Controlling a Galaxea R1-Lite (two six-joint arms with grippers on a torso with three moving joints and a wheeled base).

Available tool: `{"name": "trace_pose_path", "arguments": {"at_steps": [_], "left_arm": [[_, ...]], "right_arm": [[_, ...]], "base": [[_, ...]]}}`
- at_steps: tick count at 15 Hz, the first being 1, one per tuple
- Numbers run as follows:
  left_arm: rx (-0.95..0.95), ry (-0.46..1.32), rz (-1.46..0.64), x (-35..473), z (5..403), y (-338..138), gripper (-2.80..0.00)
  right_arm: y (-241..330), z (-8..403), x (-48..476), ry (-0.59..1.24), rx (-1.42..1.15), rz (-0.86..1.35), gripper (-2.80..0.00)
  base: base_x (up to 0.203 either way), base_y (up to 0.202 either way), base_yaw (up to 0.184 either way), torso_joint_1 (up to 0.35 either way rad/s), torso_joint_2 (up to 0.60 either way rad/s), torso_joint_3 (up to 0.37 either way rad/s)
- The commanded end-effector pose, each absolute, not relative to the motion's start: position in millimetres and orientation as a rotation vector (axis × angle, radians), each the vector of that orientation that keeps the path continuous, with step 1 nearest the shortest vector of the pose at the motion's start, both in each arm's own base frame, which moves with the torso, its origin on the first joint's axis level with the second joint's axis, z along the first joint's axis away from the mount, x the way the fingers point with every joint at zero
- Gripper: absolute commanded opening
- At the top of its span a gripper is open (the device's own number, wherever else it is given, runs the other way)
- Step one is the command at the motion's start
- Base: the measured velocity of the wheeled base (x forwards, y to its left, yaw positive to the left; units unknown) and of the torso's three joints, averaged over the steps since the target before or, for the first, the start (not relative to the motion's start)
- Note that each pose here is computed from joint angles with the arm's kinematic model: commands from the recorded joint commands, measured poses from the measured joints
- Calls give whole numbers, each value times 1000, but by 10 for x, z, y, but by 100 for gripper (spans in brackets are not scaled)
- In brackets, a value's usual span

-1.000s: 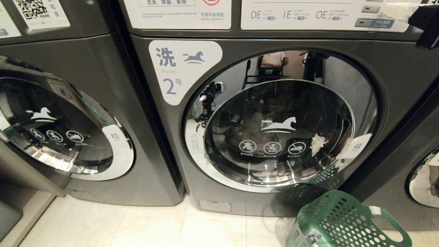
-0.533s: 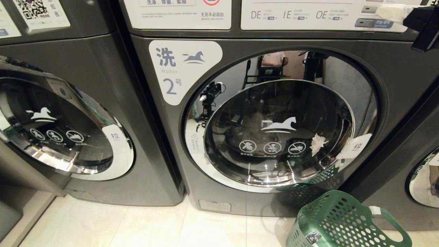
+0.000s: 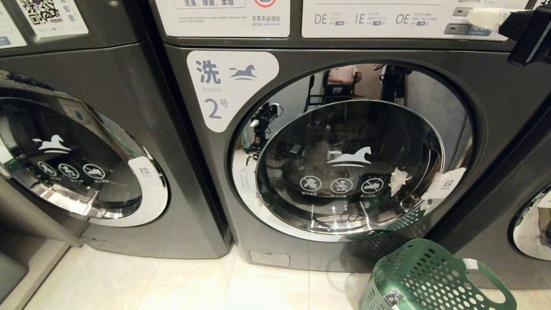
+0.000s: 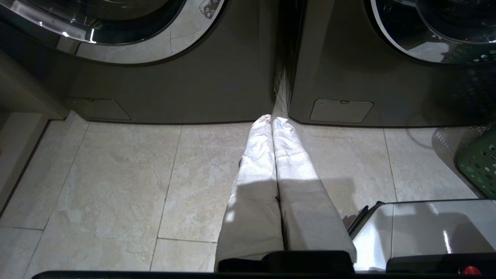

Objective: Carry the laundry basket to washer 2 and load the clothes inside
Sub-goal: Press the washing machine switch

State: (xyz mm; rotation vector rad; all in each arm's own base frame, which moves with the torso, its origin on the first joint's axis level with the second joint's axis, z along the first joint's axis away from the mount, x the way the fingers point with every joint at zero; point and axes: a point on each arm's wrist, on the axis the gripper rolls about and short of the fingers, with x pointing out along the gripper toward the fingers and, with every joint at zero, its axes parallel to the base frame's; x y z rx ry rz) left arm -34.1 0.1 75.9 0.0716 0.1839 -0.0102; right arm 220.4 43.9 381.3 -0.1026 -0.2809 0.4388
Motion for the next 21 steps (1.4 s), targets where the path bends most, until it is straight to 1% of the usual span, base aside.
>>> {"name": "trace_pose_path", "arguments": {"at_steps": [1,8,11,18,21], "left_arm": [[72,184,-10,-342,756,1,-280],[72,184,-10,-342,756,1,-280],[72,184,-10,-342,756,1,-280],[72,184,-10,-342,756,1,-280],[72,183,-11,-342,757,1,-280]], "right_arm": [[446,3809,2241,-279,-102,438,-280],[445,3843,2234,-287,-88,426,-280],[437,3834,2241,-282,-86,386,-280],[410,3838,2130,-284,-76,351,-280],[482,3778,2064,-269,-70,390,-280]], "base": [[0,0,0,0,0,0],[0,0,0,0,0,0],[0,0,0,0,0,0],[0,0,0,0,0,0],[0,0,0,0,0,0]]}}
